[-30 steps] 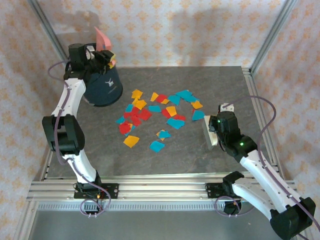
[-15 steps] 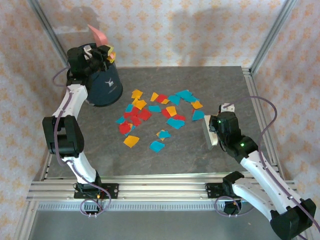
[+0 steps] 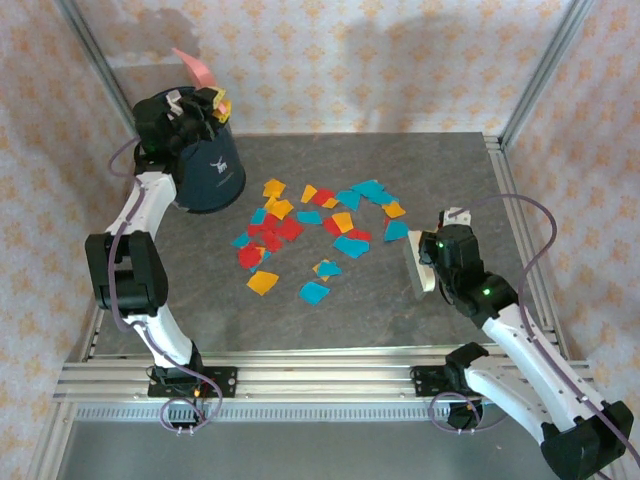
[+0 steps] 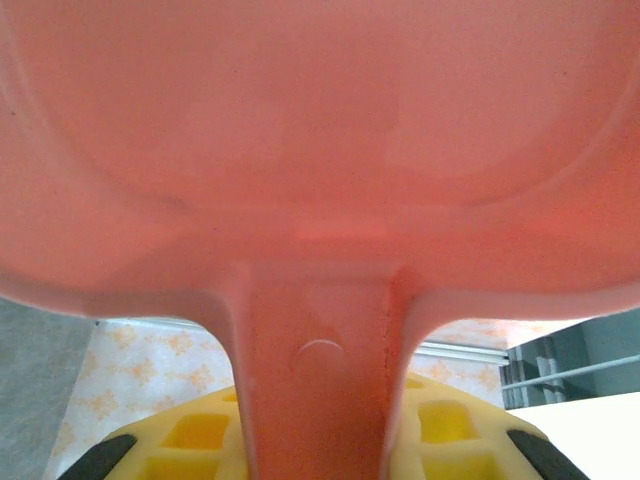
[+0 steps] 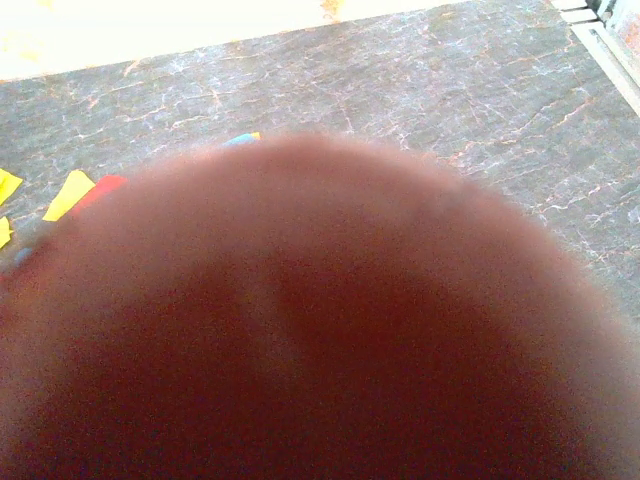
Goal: Sweep away the paper scraps from the table
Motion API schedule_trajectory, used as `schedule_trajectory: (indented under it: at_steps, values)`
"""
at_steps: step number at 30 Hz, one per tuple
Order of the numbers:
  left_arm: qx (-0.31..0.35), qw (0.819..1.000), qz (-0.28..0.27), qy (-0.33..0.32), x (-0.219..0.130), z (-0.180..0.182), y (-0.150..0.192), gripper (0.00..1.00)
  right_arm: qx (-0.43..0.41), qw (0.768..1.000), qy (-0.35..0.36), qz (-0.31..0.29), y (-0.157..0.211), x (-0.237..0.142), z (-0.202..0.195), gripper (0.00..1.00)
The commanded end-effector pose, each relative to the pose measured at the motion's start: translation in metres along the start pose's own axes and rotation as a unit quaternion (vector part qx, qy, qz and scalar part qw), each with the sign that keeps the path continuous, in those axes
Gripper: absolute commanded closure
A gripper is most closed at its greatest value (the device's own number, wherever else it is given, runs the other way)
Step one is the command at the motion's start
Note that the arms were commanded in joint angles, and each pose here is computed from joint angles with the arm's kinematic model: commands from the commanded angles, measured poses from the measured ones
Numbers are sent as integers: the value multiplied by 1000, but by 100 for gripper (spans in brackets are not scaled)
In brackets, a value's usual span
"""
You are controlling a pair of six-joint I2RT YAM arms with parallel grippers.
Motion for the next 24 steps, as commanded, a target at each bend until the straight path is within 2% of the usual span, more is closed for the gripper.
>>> schedule_trajectory:
  at_steps: [1, 6, 11, 16, 20, 24]
  values:
    - [85, 996, 20, 1, -19, -33, 24, 100, 15, 999, -26, -12, -6, -4, 9, 100]
    - [149, 986, 31, -74, -34, -11, 37, 100, 31, 995, -91, -4, -9, -3, 33, 100]
    - [228, 958, 42, -166, -59, 6, 47, 100, 45, 979, -196, 30, -11, 0, 75, 100]
    - [329, 904, 61, -265, -91, 18, 61, 100, 72, 946, -309, 70, -11, 4, 122, 100]
    - [396, 853, 106, -325, -115, 32, 84, 100, 51, 929, -353, 95, -3, 7, 152, 100]
    - [439, 804, 123, -383, -139, 46, 97, 100, 27, 912, -389, 128, 10, 9, 182, 100]
Point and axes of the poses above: each hand's point on the last joint's axis, 136 mm out from that joint toward the fingers, its own x axis out along the fingers, its own z axis along the line the jaws close on, y = z × x, the point moved 1 cm from there along -x, back along the fingers
